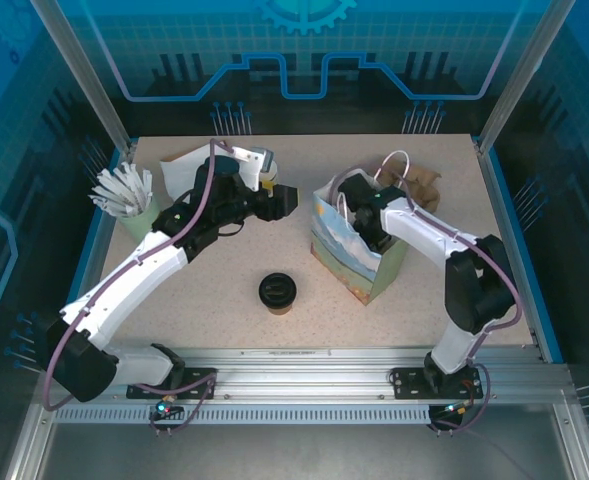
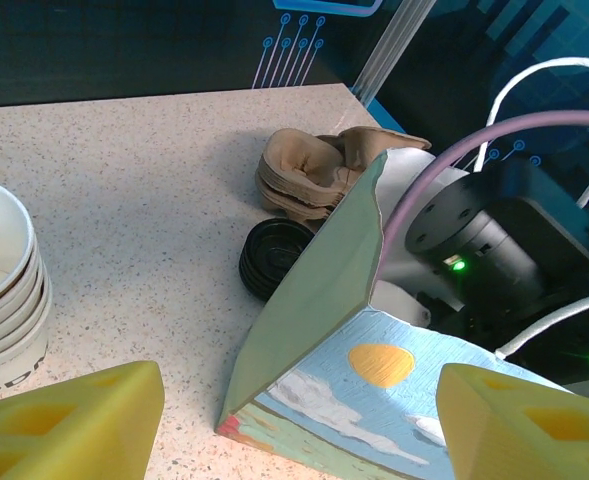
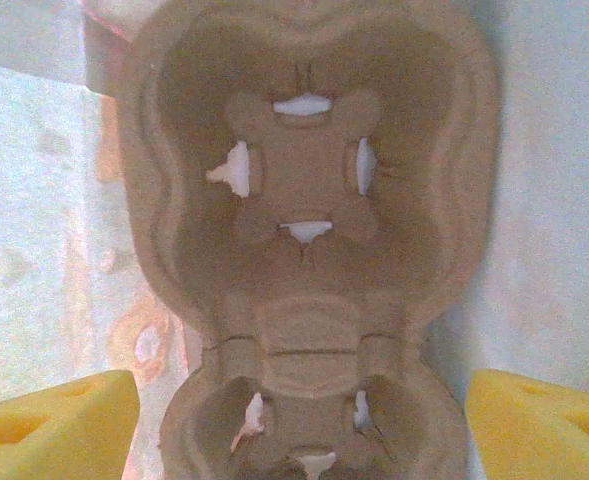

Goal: Pack the takeout coffee

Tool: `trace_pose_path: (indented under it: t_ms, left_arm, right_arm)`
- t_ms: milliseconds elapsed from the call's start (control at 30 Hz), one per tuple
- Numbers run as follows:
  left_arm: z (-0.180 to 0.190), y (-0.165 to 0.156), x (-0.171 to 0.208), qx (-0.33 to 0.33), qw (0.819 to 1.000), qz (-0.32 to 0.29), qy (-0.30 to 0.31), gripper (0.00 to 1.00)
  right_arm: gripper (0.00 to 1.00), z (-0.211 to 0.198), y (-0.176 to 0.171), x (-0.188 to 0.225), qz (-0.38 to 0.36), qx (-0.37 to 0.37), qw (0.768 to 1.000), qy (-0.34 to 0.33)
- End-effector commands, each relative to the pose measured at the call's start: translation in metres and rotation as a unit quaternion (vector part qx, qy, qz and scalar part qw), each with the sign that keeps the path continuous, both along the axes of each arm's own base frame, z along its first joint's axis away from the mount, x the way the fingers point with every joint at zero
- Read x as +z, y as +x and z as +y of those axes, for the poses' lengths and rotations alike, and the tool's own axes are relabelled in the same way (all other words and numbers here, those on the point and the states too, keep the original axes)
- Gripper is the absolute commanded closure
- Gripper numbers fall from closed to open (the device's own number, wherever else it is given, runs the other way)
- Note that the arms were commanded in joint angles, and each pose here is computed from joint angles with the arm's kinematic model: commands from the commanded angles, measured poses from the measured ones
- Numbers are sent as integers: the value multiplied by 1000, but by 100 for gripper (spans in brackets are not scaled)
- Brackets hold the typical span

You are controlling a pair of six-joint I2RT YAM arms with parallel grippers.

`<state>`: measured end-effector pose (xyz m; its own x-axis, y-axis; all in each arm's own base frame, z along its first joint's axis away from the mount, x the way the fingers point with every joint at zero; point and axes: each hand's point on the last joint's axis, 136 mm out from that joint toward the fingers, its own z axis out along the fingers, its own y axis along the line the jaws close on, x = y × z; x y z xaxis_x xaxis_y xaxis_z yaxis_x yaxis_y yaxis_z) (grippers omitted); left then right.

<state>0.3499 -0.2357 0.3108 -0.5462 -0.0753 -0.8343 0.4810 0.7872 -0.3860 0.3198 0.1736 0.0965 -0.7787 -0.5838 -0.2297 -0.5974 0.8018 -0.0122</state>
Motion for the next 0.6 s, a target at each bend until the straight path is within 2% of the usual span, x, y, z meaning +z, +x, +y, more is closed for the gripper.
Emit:
trace_pose_path:
  t_ms: [0,333,567]
  left_arm:
    - [7,-3,4,10,1000,-8,0,26]
    - [9,-7,6,10,1000,-10,-1,26]
    - [11,-11,9,9,1000,-14,-2,26]
  right_arm:
    - [14,3,2,37,-33,3,999,11]
    - [16,4,22,114,-107,19,994,35]
    - [17,-2,32,146,-138,26,989,36]
